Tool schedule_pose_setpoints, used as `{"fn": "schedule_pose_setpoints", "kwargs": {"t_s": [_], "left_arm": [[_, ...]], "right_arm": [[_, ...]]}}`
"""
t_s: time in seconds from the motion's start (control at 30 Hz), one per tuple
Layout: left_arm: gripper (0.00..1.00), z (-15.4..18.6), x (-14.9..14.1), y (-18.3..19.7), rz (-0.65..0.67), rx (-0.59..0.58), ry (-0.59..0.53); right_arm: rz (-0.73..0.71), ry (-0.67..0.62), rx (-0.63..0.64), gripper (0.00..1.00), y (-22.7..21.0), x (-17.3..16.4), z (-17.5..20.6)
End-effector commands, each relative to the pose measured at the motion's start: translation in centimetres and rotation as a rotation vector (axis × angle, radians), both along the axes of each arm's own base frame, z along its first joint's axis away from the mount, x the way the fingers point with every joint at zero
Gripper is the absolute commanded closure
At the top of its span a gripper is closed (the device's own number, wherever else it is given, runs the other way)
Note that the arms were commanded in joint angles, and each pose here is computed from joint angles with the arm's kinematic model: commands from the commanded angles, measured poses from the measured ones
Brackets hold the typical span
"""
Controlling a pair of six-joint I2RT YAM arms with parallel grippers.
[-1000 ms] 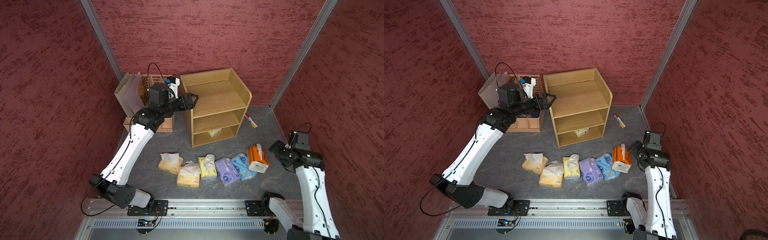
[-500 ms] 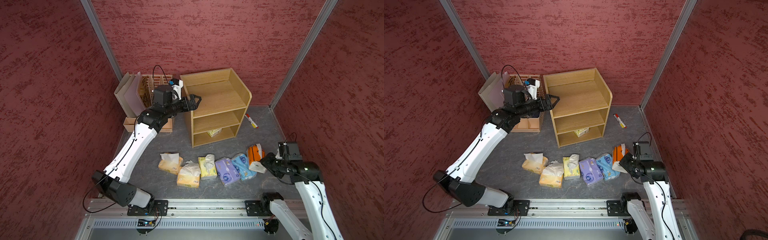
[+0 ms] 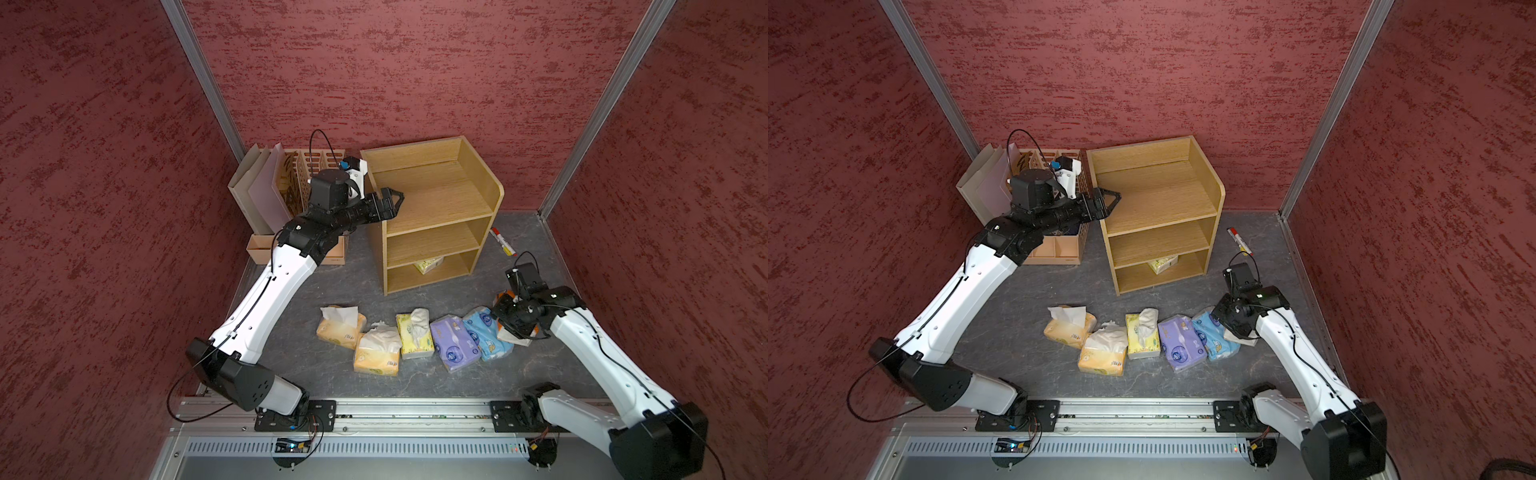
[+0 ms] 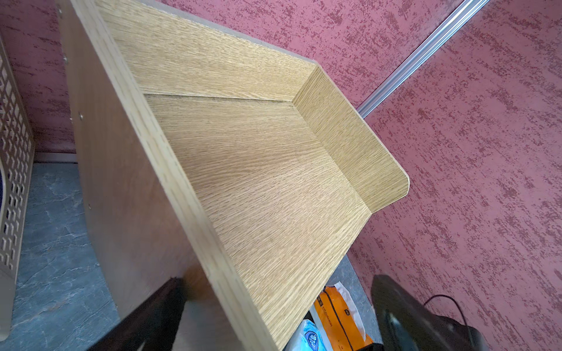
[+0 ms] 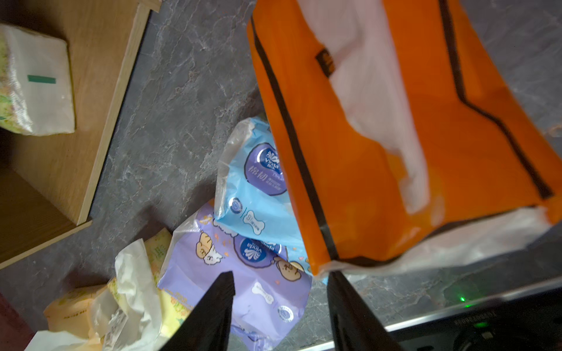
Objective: Remove the tissue boxes from the shelf
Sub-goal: Adjust the box of tissues at the center of the board.
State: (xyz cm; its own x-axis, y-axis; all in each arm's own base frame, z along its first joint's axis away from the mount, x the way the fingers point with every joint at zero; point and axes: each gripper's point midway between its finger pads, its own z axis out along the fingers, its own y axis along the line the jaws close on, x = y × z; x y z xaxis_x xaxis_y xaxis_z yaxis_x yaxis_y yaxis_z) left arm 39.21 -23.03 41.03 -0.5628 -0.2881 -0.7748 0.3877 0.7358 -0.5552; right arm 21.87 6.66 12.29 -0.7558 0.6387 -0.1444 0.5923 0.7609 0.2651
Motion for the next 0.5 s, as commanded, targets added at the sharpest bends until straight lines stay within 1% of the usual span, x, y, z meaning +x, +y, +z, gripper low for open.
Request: {"fn": "schedule_pose_setpoints", "kwargs": {"t_s": [0.0, 0.2, 0.33, 0.47], "left_arm": [[0.00, 1.0, -0.6, -1.4, -0.051, -0.020, -0.026], [0.00, 1.0, -0.8, -1.2, -0.052, -0.008, -0.029], [0.00, 0.6, -0.7, -1.4, -0.058, -0.007, -0.022], [0.00, 0.5, -0.7, -1.6, -0.073, -0.010, -0.015]], "right_arm": [[-0.042, 0.039, -0.083, 0.46, -1.3, 0.0, -1.2], [-0.093, 0.085, -0.158, 0.45, -4.3, -2.6, -1.6], [-0.119, 0.093, -0.161, 0.43, -5.7, -3.7, -1.6], [-0.140, 0.112, -0.143, 0.42, -6.6, -3.9, -2.6]]}}
